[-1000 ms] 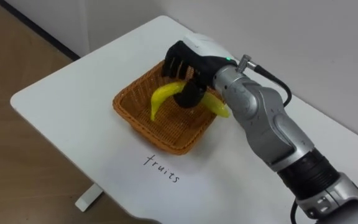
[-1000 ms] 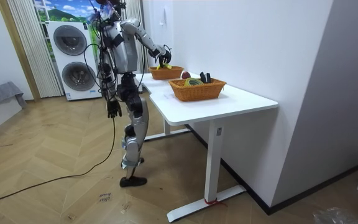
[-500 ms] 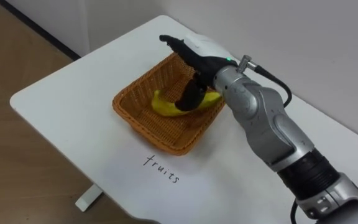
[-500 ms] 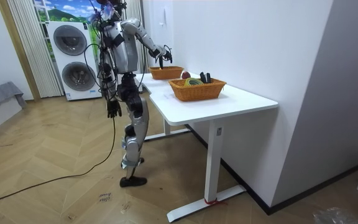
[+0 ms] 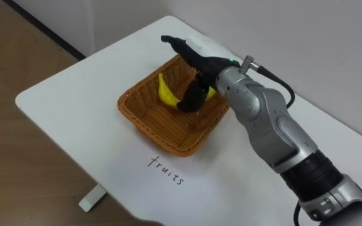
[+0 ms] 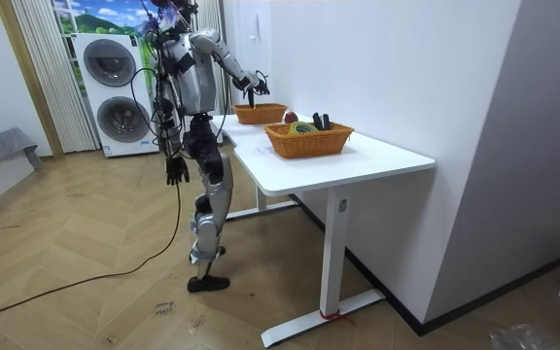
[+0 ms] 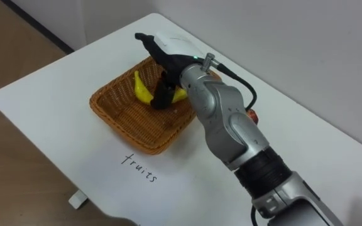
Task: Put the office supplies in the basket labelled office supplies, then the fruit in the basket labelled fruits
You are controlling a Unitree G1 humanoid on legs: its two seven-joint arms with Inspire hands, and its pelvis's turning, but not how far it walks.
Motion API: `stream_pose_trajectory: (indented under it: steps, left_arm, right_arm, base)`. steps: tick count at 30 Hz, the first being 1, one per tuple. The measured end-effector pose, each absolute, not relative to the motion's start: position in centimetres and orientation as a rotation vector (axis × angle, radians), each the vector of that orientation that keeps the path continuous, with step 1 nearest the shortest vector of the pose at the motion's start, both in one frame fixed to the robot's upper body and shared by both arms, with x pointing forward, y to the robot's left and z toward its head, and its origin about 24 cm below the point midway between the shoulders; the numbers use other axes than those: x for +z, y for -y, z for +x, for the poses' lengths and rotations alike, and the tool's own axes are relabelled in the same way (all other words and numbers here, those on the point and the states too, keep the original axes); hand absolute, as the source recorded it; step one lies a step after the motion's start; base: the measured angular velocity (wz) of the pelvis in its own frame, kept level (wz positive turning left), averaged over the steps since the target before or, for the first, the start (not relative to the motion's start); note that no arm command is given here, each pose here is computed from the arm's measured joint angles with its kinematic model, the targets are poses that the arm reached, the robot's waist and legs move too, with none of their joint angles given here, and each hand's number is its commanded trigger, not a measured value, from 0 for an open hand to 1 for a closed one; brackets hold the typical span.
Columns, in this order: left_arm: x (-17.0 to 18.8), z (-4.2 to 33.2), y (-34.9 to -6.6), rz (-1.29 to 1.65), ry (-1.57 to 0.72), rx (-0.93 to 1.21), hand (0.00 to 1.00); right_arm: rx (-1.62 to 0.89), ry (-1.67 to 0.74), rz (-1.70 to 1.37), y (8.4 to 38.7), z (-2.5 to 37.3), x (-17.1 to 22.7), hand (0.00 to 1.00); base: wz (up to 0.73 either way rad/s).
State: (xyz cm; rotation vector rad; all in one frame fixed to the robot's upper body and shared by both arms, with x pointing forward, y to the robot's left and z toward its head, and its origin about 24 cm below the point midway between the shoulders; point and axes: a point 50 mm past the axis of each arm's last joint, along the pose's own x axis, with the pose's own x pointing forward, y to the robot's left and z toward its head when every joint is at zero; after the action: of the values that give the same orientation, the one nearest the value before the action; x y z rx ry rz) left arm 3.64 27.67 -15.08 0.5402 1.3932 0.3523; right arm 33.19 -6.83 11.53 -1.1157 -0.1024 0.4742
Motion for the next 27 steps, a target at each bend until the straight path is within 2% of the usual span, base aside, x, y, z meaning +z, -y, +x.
stream_pose_trajectory:
  steps: [7,10,17,27]
  left_arm:
    - [-15.1,3.4,-27.8,0.546,-1.402,0.359,0.00]
    - [-15.3,2.2,-27.7,0.554,-1.437,0.372,0.00]
    - [-15.6,0.7,-26.6,0.530,-1.459,0.384,0.00]
    - [-15.8,-0.3,-25.7,0.528,-1.459,0.392,0.00]
  right_arm:
    - [0.453,0.077,-1.071,7.3,33.5,10.8,0.00]
    - [0.417,0.088,-0.953,7.8,33.7,11.1,0.00]
    - [0.185,0.114,-0.634,11.5,34.1,11.5,0.00]
    - [-0.054,0.164,-0.514,14.2,33.8,11.7,0.00]
  base:
    - [0.00]
    - [0.00]
    - [-0.07]
    - [-0.02]
